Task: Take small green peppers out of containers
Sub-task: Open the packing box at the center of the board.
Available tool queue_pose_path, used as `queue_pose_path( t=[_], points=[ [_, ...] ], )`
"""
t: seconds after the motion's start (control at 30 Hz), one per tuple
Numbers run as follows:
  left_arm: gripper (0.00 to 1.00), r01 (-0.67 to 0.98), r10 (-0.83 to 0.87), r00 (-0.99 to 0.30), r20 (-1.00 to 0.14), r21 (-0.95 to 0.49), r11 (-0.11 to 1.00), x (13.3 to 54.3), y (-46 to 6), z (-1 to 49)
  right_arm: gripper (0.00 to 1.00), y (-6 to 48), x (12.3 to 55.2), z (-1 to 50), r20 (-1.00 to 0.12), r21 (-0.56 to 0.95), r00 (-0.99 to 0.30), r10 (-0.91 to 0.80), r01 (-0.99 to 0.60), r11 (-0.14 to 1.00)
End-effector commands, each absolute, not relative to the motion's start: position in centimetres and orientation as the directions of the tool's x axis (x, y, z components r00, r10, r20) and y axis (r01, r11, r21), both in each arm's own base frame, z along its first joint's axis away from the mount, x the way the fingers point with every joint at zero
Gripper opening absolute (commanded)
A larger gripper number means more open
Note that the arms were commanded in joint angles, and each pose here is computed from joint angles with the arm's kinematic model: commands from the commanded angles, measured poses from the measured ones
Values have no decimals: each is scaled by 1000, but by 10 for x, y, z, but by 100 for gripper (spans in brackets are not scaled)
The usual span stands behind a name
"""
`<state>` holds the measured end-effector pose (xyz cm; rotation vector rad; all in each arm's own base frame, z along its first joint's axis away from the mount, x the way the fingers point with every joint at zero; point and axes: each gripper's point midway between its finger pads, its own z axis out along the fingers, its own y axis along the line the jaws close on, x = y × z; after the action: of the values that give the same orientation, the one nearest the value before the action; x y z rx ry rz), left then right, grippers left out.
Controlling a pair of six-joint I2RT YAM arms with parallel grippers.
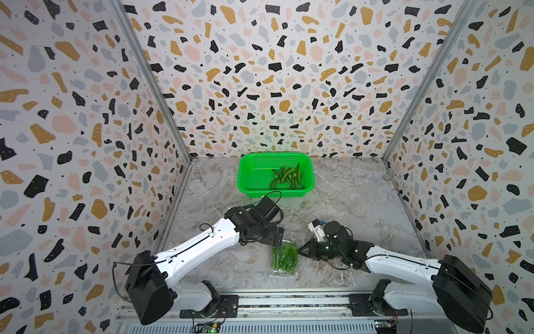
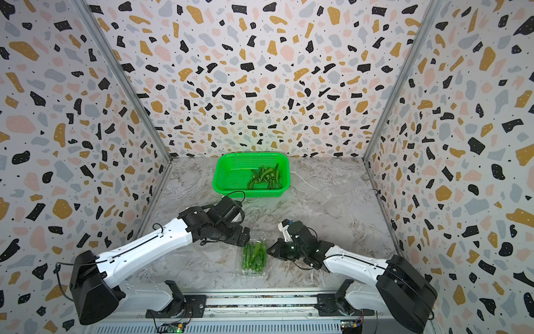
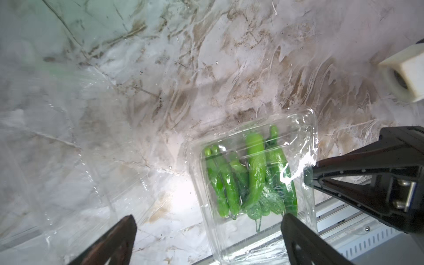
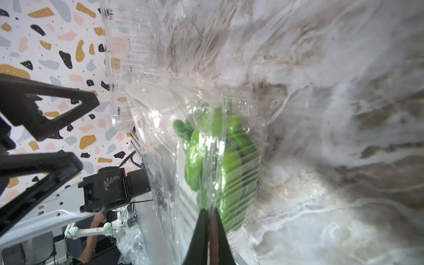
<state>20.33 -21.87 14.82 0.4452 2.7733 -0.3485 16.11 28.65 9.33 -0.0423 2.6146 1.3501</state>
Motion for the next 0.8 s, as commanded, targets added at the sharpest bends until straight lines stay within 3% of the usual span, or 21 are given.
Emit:
queue_pose_path(
  t=[0.0, 0.2, 0.43, 0.77],
  points=[
    [99, 383, 305, -891, -337, -195, 903, 190, -227, 158, 0, 275, 163, 89, -148, 795, -977, 152, -26, 607],
    [99, 455, 356, -879, -318, -333, 826, 155, -275, 155, 0, 268, 168, 89, -128, 800, -963, 239, 42, 599],
    [99, 521, 448, -841, -305, -225, 824, 142, -293, 134, 0, 267, 172, 104, -124, 824, -949, 289, 64, 563],
    [99, 530, 459, -819, -343, -150, 834, 161, -302, 132, 0, 264, 158, 101, -102, 809, -959, 263, 73, 583]
  ],
)
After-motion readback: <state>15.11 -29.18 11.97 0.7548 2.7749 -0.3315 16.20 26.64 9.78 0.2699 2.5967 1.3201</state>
